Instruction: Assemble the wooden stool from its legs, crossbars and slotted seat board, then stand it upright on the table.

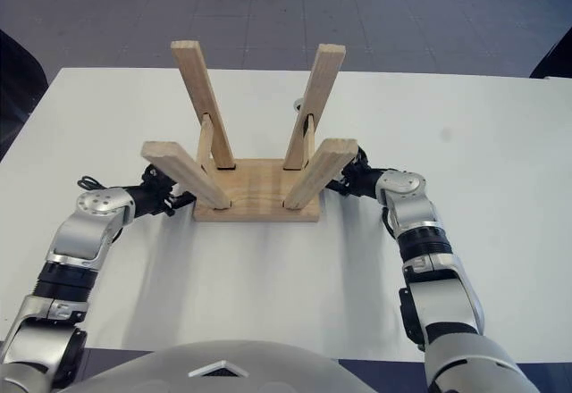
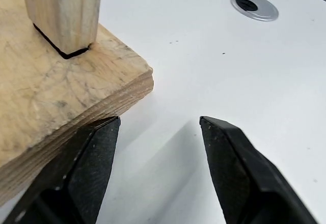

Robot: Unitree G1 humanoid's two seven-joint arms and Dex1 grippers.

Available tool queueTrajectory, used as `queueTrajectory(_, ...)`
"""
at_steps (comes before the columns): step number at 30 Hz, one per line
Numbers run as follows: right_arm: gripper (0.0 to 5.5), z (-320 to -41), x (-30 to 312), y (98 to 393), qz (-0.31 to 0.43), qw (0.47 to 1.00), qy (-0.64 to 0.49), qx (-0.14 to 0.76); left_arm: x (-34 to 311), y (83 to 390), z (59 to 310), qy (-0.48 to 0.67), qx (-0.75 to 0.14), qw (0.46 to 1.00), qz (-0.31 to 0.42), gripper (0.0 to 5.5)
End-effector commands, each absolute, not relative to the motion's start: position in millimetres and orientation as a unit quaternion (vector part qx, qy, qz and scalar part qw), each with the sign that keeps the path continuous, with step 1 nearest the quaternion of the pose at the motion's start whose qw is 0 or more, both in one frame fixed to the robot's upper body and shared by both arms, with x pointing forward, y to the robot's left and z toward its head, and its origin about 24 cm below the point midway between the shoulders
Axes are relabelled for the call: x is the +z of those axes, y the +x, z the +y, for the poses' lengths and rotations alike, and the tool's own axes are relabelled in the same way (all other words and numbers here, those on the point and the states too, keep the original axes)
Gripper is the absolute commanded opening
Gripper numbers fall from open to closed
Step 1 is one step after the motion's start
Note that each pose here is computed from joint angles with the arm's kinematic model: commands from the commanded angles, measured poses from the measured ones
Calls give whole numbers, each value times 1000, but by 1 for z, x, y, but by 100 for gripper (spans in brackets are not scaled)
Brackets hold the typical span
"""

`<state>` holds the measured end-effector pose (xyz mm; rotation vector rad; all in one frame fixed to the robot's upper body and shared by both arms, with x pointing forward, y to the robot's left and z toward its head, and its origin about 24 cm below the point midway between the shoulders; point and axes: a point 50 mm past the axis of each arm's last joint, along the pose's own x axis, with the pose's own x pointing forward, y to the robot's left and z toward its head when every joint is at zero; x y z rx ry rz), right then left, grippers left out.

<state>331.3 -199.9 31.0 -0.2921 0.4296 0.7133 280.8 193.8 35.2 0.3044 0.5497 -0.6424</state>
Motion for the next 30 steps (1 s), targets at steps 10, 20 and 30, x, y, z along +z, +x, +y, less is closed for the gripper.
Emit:
queueTrajectory(10, 289, -248, 102, 328, 138, 909, -162, 360, 64, 258, 268, 158, -256, 934, 193, 280)
queueTrajectory(20, 292, -262, 175, 284, 156, 812, -135, 546, 156, 226, 230, 40, -515, 852, 86, 344)
queueTrajectory(30, 292, -224, 189, 286, 93, 782, -71, 612, 169, 236, 202, -25, -568, 821, 53, 344)
